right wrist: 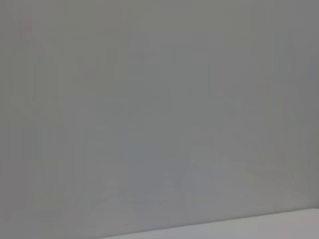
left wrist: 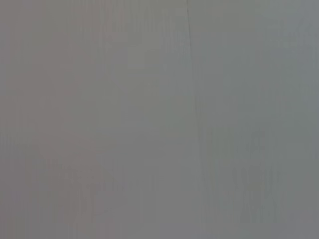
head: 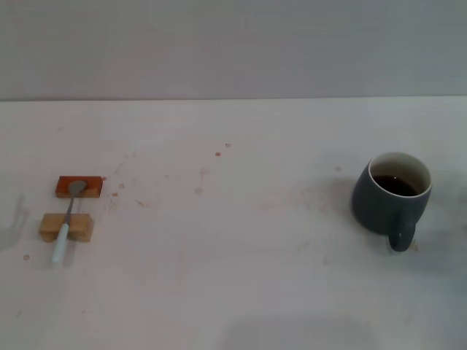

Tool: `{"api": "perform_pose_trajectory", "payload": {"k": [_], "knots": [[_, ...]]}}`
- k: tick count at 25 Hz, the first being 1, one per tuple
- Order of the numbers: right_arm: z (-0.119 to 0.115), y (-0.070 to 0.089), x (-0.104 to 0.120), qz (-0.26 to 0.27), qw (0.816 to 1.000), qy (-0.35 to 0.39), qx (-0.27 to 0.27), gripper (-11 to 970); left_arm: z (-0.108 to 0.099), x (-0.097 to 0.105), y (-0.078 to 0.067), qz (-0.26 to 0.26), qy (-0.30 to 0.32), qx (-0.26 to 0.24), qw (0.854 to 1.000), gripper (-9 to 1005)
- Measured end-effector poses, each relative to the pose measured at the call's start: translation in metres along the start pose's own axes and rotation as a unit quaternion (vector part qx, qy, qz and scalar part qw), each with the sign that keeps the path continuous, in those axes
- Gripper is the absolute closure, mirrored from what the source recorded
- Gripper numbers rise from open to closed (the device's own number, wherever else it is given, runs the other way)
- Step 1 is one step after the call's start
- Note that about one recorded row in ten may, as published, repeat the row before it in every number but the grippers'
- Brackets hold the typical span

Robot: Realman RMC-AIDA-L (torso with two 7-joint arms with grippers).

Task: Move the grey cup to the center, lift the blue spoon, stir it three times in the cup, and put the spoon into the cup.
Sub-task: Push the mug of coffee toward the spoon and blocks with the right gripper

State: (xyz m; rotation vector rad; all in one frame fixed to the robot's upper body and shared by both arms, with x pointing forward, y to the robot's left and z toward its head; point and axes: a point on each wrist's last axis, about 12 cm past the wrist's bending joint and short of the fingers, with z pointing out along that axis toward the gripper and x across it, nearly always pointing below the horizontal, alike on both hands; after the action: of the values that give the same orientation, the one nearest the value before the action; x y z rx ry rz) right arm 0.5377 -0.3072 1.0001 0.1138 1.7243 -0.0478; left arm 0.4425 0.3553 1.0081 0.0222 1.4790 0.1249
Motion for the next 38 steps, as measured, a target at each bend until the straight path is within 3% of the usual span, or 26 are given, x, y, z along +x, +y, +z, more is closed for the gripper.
{"api": "perform_pose_trajectory", "payload": {"k": [5,31,38], "knots": [[0.000,0.014,0.002,-0.006,0.999,0.005,-0.032,960,0.000,0.000,0.000,0.000,0.000,-0.001,1.000,182],[0.002,0.046,0.002,-0.016,0.995,0.020,-0.099,960,0.002,-0.001,-0.001,-0.001,-0.004,0.001,1.000,182],[0.004,0.070,0.002,-0.022,0.989,0.031,-0.144,960,0.002,-0.001,-0.001,-0.001,-0.003,0.002,1.000,181]]}}
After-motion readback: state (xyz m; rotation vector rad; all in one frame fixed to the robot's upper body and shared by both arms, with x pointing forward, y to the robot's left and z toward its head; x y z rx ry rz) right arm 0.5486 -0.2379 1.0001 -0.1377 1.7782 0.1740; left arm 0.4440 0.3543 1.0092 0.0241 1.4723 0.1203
